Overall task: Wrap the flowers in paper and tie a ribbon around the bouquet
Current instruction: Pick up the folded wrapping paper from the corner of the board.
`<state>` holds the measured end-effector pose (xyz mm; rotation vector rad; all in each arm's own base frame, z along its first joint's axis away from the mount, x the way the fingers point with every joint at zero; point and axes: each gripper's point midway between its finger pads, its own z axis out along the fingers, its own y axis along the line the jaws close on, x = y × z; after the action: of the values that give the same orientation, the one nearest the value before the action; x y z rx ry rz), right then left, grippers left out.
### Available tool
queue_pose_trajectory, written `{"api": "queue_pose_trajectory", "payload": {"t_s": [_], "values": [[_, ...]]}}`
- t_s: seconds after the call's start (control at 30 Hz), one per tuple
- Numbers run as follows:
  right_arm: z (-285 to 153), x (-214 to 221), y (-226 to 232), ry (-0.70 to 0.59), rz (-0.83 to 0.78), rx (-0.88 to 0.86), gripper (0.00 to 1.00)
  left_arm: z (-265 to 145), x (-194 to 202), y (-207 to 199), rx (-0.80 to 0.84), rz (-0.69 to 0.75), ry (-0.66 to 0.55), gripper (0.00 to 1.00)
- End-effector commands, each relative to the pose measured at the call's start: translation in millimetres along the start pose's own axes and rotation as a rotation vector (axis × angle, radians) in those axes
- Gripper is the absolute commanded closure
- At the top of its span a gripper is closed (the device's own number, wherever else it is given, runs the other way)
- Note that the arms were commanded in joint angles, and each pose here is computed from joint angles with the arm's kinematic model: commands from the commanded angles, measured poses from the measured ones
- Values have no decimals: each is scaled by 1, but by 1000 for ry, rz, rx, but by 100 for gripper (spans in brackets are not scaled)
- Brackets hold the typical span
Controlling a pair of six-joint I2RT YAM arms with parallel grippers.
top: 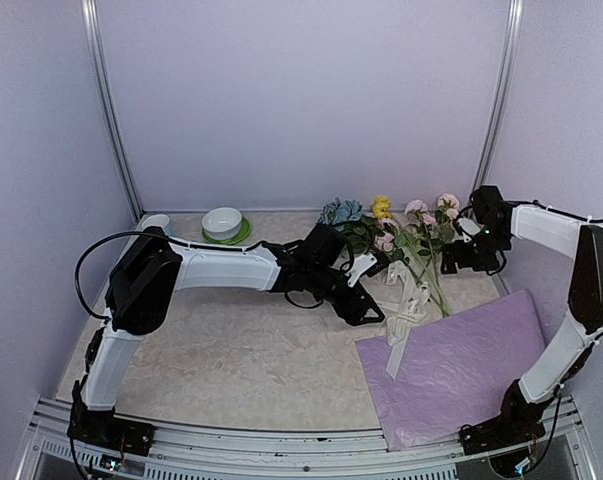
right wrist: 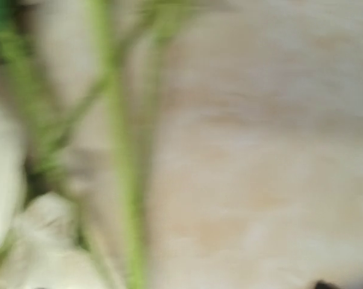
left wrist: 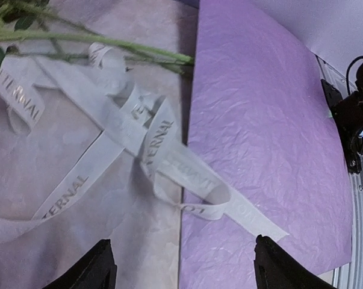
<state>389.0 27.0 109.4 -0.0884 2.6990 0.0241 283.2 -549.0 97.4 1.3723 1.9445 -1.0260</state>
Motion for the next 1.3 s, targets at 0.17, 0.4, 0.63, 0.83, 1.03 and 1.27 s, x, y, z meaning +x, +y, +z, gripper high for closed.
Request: {"api": "queue_pose_trajectory", "payload": {"t_s": [0.17, 0.4, 0.63, 0.83, 1.03, 1.27], "values": [[-50, 16, -40, -186, 335, 175, 0, 27, 58, -2, -61, -4, 162, 24], [-64, 116, -84, -135, 746, 261, 0, 33, 75, 9, -115, 10, 193, 23], [-74, 155, -124, -171, 1040, 328, 0, 29, 85, 6, -117, 26, 217, 21], [-35, 138, -121, -187, 988, 231, 0, 14, 78, 6, -112, 34, 196, 21], [-5, 95, -94, -222, 799, 55, 11, -3, 35, 6, -57, 38, 80, 20], [10, 79, -70, -192, 685, -7, 11, 35, -65, -40, 222, 38, -154, 17]]}}
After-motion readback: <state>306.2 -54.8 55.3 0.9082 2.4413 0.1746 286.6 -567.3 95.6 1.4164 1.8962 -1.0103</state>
